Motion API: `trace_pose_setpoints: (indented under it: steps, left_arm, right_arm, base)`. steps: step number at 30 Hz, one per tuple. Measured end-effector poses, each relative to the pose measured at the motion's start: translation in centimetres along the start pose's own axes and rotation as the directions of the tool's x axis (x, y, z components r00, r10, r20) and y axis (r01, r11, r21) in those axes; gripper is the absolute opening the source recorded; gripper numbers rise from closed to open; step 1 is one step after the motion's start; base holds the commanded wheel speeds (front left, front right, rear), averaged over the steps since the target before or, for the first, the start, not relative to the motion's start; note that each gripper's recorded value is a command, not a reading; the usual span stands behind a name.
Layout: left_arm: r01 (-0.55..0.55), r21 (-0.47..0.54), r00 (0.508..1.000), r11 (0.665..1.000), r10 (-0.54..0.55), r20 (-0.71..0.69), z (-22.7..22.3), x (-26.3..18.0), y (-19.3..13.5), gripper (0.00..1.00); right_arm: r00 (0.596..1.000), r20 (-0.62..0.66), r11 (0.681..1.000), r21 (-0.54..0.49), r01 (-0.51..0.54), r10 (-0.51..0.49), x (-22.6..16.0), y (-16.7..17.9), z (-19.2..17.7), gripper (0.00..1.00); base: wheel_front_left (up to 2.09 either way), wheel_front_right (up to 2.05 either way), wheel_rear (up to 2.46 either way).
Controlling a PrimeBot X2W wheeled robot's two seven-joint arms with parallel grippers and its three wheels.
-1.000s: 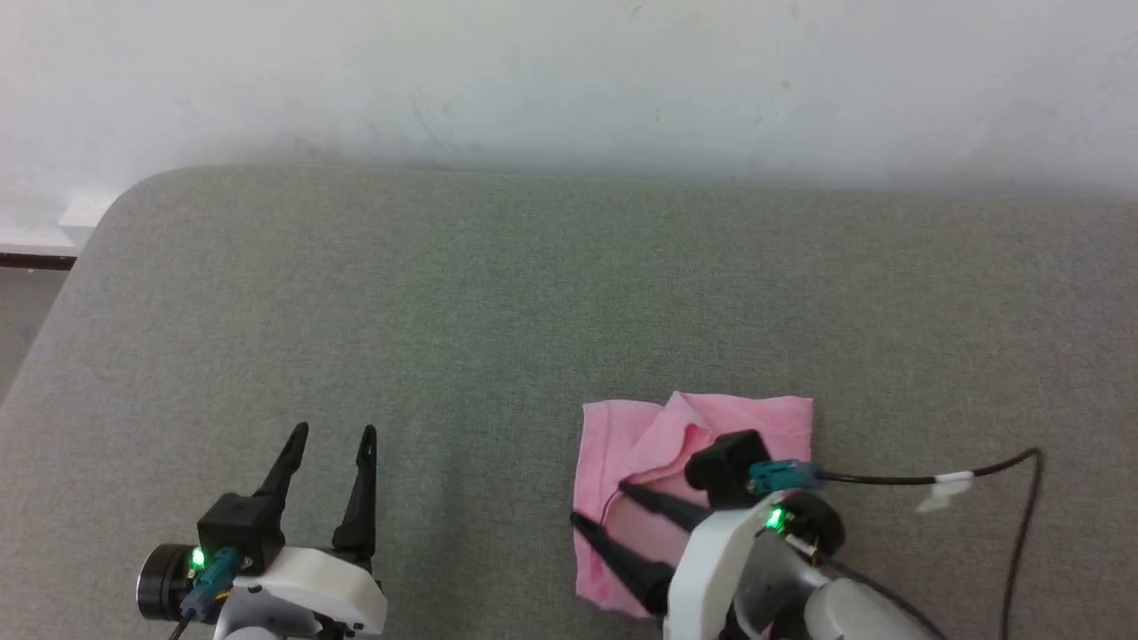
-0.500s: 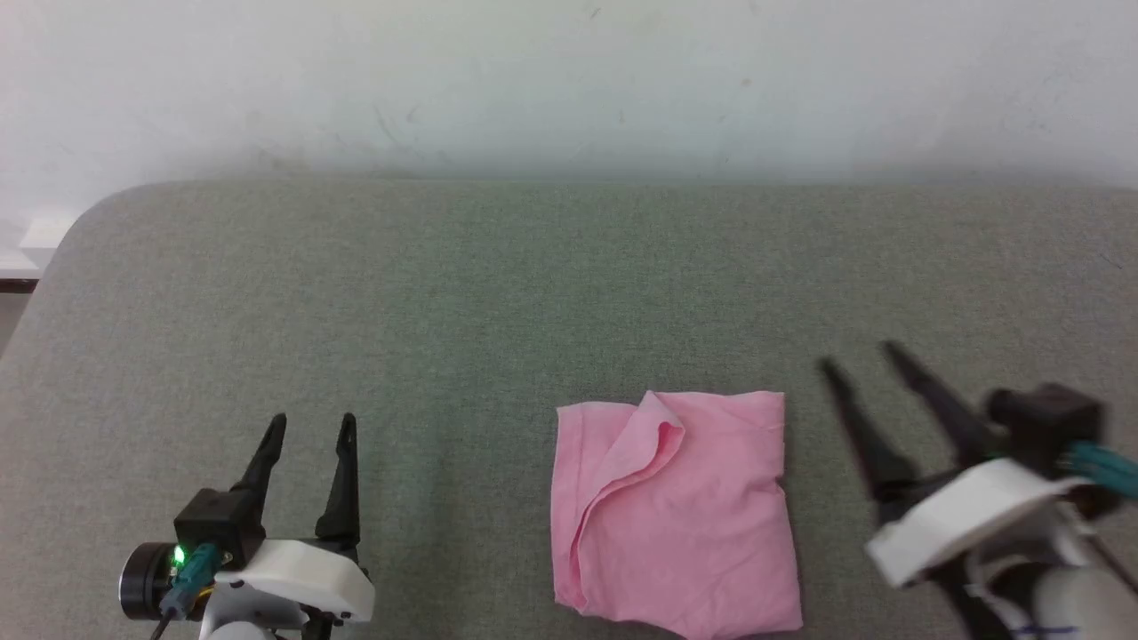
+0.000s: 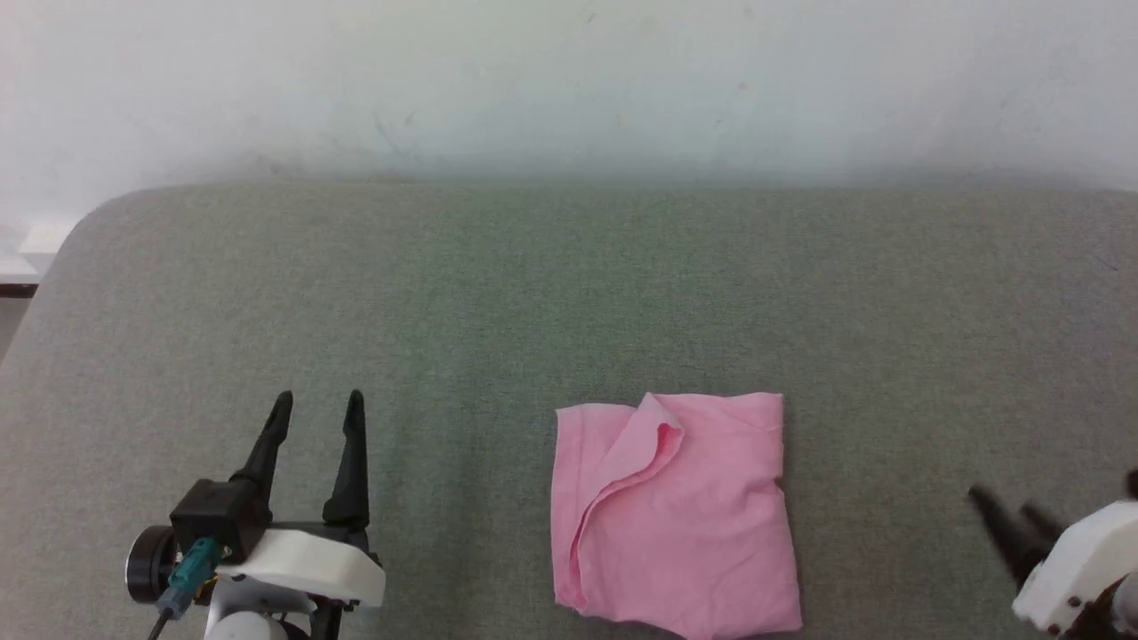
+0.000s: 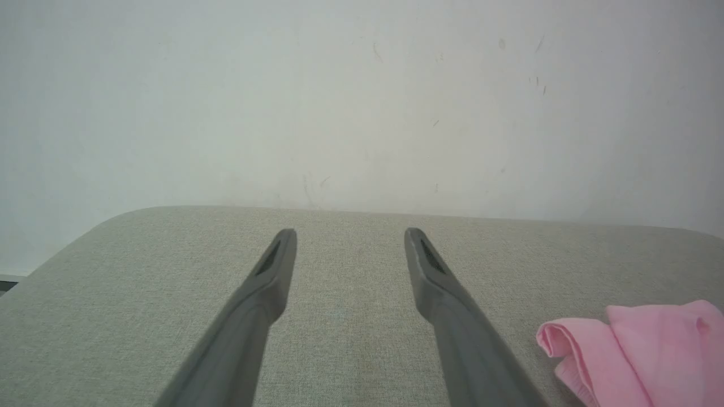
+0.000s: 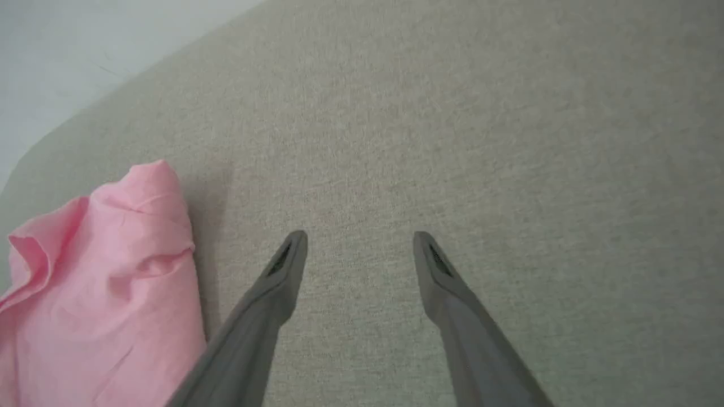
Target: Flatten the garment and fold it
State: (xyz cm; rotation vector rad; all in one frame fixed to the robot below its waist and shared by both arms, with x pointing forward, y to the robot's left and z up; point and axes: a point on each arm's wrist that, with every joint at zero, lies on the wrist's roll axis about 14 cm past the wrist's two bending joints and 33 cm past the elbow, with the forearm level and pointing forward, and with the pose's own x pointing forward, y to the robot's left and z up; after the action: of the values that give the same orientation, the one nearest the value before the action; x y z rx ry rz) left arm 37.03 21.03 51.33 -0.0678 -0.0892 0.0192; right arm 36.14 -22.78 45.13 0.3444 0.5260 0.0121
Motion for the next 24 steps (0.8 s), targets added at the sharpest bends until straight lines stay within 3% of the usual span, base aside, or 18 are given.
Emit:
trace_pose_setpoints:
  steps: [3,5,9,14,19,20,22,24]
  left_arm:
    - [0.009,0.003,1.000,1.000,-0.009,0.007,0.2,-0.1,-0.1,1.00]
    - [0.012,0.004,1.000,1.000,-0.012,0.006,0.2,-0.3,-0.1,1.00]
    - [0.003,-0.001,1.000,1.000,-0.003,0.002,0.1,-0.6,0.1,1.00]
    - [-0.003,-0.003,1.000,1.000,0.003,-0.012,-0.4,-0.9,0.3,1.00]
    - [-0.021,-0.005,1.000,1.000,0.021,-0.021,-0.7,-1.3,0.7,1.00]
    - [-0.020,-0.007,1.000,1.000,0.020,-0.022,-0.7,-1.3,0.7,1.00]
    - [-0.023,-0.005,1.000,1.000,0.022,-0.021,-0.7,-1.3,0.7,1.00]
    - [-0.027,0.001,0.999,1.000,0.027,-0.019,-0.6,-1.4,0.8,1.00]
  right_arm:
    - [0.979,-0.199,0.991,0.136,-0.010,0.037,0.4,0.3,-4.3,1.00]
    - [0.956,-0.257,0.965,0.253,-0.074,0.141,1.0,2.6,-5.7,1.00]
    - [0.891,-0.328,0.913,0.361,-0.188,0.313,1.8,7.3,-7.3,1.00]
    - [0.831,-0.362,0.868,0.426,-0.256,0.423,2.7,11.0,-8.7,1.00]
    - [0.784,-0.421,0.862,0.429,-0.272,0.457,3.4,13.3,-10.9,1.00]
    - [0.776,-0.428,0.859,0.430,-0.277,0.464,3.5,13.7,-11.1,0.61]
    - [0.771,-0.431,0.862,0.415,-0.291,0.468,3.8,14.4,-11.3,0.00]
    - [0.768,-0.439,0.870,0.385,-0.307,0.466,3.9,14.9,-11.5,0.00]
  base:
    - [0.00,0.00,0.00]
    - [0.00,0.00,0.00]
    - [0.00,0.00,0.00]
    - [0.00,0.00,0.00]
    - [0.00,0.00,0.00]
    - [0.00,0.00,0.00]
    - [0.00,0.00,0.00]
    - [0.00,0.00,0.00]
